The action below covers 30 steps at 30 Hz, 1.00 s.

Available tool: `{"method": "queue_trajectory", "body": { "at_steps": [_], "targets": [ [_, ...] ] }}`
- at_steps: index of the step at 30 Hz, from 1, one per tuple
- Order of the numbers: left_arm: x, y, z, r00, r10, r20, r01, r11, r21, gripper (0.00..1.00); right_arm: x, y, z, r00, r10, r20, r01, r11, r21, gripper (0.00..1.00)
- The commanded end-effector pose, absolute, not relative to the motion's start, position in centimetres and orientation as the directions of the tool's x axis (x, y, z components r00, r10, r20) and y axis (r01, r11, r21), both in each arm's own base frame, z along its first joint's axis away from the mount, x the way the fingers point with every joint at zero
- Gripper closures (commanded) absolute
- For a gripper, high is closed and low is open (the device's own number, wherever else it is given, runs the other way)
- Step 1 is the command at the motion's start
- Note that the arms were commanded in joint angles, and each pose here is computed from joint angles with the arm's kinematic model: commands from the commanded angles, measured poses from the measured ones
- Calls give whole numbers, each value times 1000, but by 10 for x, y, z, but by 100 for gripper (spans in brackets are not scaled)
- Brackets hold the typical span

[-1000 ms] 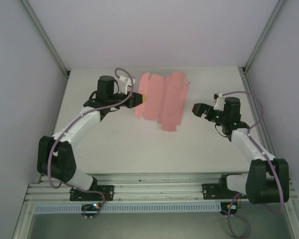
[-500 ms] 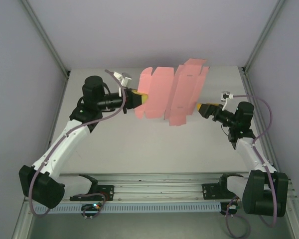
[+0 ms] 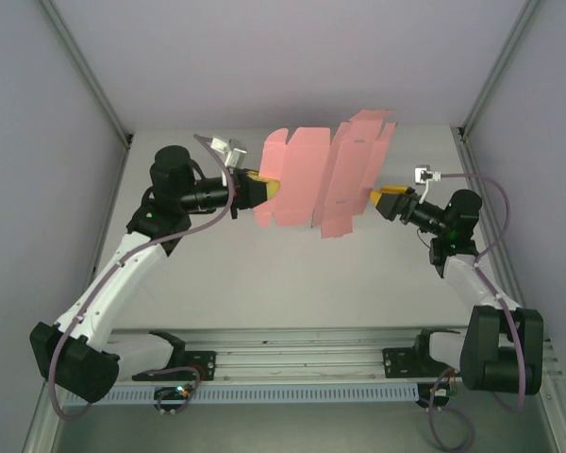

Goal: Assemble paper box

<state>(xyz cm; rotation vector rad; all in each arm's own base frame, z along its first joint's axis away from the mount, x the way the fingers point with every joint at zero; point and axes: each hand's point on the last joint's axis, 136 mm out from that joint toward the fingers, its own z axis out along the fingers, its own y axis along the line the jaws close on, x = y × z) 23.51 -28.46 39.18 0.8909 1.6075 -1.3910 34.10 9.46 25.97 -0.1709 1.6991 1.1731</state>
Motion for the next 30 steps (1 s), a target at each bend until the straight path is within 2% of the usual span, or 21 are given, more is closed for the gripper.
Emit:
{"method": "queue_trajectory", "body": {
  "at_steps": [1, 5, 8, 13, 15, 18, 21, 22, 24, 25, 27, 28, 30],
  "targets": [
    [223, -283, 419, -350, -29, -936, 930, 107, -351, 100, 348, 99, 273, -438, 382, -814, -650, 490, 580, 16],
    [224, -283, 417, -361, -22, -932, 926, 110, -361, 100, 353, 103, 279, -435, 377, -818, -693, 440, 571, 22],
    [226, -284, 415, -366, -22, -930, 923, 120, -366, 100, 354, 109, 283, -451, 370, -812, -716, 394, 576, 38],
    [232, -282, 414, -366, -30, -930, 916, 164, -366, 100, 354, 114, 282, -472, 360, -805, -723, 363, 587, 60],
    [239, -280, 410, -369, -31, -929, 907, 205, -368, 100, 356, 113, 275, -490, 355, -796, -705, 376, 602, 69],
    [247, -277, 407, -369, -36, -929, 895, 258, -365, 100, 355, 111, 269, -498, 340, -797, -675, 425, 603, 78],
    [253, -275, 402, -372, -37, -927, 881, 300, -366, 100, 354, 108, 259, -510, 319, -799, -632, 492, 599, 92],
    [255, -274, 400, -371, -35, -928, 876, 319, -362, 100, 354, 107, 256, -514, 313, -799, -610, 521, 597, 100],
    [264, -269, 390, -383, -32, -923, 850, 380, -366, 100, 352, 108, 250, -525, 278, -805, -585, 569, 578, 100],
    [273, -264, 381, -397, -34, -917, 818, 441, -370, 92, 351, 109, 245, -536, 252, -806, -568, 598, 565, 100],
    [290, -250, 358, -430, -35, -902, 734, 569, -372, 58, 347, 115, 237, -554, 192, -810, -557, 637, 533, 100],
    [298, -240, 342, -456, -30, -890, 673, 643, -366, 47, 345, 119, 230, -570, 164, -805, -545, 659, 519, 100],
    [309, -218, 311, -505, -20, -863, 551, 763, -339, 1, 341, 126, 217, -598, 114, -793, -533, 683, 499, 100]
  ]
}}
